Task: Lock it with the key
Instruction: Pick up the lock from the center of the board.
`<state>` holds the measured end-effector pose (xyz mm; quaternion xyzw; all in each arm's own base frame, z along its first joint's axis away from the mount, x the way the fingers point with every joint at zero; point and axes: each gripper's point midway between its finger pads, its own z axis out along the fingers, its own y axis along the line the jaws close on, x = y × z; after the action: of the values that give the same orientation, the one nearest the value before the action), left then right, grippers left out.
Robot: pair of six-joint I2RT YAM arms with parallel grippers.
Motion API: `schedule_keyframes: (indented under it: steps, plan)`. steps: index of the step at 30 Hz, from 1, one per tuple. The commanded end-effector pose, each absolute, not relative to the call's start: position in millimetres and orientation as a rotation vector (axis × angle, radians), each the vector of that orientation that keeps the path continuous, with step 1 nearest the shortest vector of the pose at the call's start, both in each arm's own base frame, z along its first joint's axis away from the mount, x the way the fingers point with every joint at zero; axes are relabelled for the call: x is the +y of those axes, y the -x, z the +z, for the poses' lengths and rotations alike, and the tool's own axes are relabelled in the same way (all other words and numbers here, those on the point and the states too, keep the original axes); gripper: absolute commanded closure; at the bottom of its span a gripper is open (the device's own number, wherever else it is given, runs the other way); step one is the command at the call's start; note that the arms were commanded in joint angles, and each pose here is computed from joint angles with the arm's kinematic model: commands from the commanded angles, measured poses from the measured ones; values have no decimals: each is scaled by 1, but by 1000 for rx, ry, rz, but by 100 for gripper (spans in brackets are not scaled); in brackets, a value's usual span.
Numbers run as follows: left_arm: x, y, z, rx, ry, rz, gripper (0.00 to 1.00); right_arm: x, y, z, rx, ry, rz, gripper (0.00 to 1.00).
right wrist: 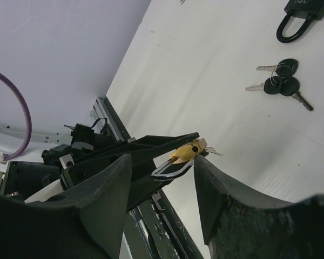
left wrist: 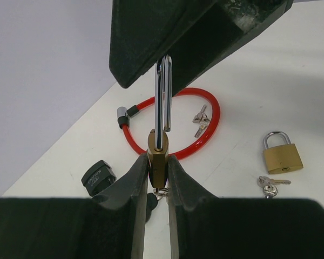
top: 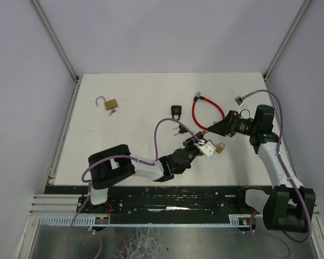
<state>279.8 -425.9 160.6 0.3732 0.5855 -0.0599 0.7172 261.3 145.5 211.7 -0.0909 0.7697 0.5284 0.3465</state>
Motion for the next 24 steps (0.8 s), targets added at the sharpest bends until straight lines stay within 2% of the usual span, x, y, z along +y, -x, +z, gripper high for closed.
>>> schedule_keyframes:
  steps: [1, 6, 20, 24]
  plan:
    - [-430, -282, 182, 1254, -766, -125, 100, 150, -263, 219, 1962, 280, 1359, 46]
    - [-432, -283, 179, 1261, -774, -111, 100, 150, -264, 220, 1963, 292, 1346, 50]
    - [-441, -285, 167, 1290, -824, -89, 100, 151, -263, 220, 1956, 344, 1292, 49]
    - [-443, -285, 165, 1300, -830, -84, 100, 150, -264, 218, 1962, 361, 1245, 52]
